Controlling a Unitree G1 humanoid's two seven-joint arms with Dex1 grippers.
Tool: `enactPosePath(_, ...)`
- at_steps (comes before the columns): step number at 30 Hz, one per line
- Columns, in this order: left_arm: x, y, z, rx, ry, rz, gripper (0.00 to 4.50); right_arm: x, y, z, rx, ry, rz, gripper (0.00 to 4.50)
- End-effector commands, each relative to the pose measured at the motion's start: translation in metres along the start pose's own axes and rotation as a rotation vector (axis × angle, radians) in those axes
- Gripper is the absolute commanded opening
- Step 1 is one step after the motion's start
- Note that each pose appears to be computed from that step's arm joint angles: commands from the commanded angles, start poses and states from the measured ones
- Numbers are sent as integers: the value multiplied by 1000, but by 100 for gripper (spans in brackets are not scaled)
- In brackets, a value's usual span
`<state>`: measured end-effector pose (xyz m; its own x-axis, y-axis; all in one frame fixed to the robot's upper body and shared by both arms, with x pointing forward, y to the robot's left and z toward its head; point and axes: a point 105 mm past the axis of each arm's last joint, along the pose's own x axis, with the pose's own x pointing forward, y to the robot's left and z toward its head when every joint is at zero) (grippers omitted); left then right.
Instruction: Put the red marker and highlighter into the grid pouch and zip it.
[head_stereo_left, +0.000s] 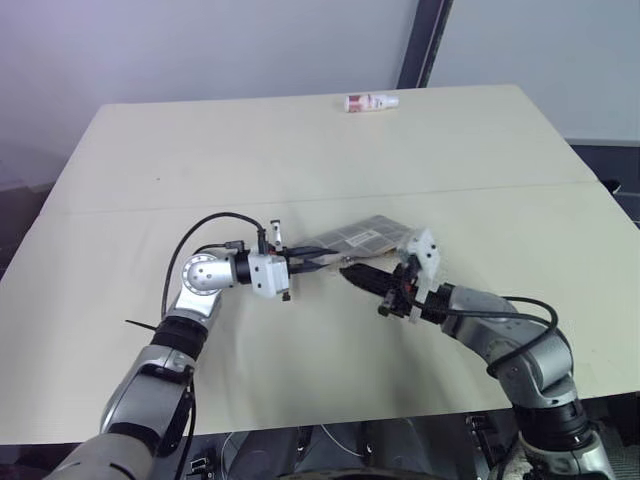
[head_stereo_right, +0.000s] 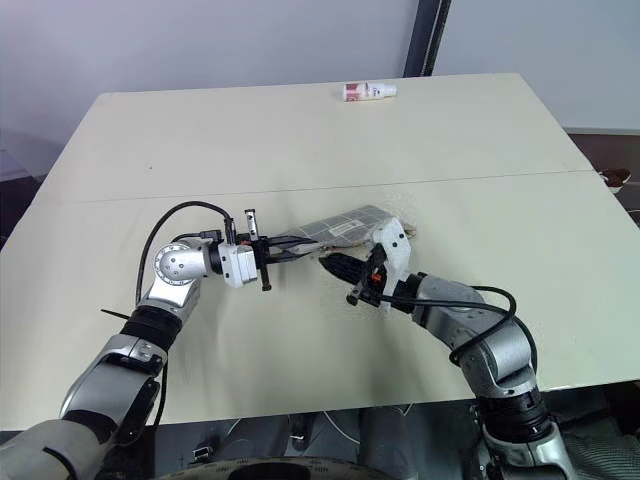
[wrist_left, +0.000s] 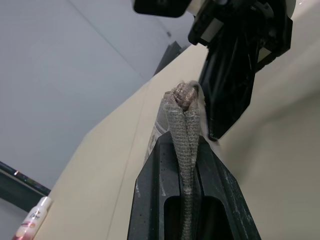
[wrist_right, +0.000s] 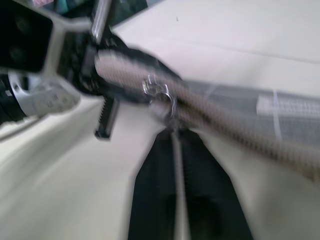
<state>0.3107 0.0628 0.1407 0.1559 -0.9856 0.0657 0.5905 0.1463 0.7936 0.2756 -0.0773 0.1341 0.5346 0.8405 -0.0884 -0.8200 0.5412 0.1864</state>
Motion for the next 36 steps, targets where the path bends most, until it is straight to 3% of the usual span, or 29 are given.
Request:
enactPosePath(1, -1, 5, 5, 38, -10, 21, 0, 0, 6, 7, -14, -31, 10, 5)
enactPosePath(13, -21, 10, 2, 6, 21, 45, 0, -80, -62, -1, -178, 148, -220, 5)
enactPosePath(19, -19, 10, 2, 8, 16, 53, 0, -62, -40, 1, -123, 94, -103, 5)
enactPosePath(22, -17, 10, 3, 10, 11, 53, 0, -55, -44, -2, -160, 100, -147, 88)
enactPosePath(29, -19, 9, 3, 11, 14, 54, 0, -44, -23, -7, -67, 89, -73, 448)
enactPosePath(36, -15, 8, 4, 13, 0, 48, 0, -13, -18, -14, -13, 74, -84, 448)
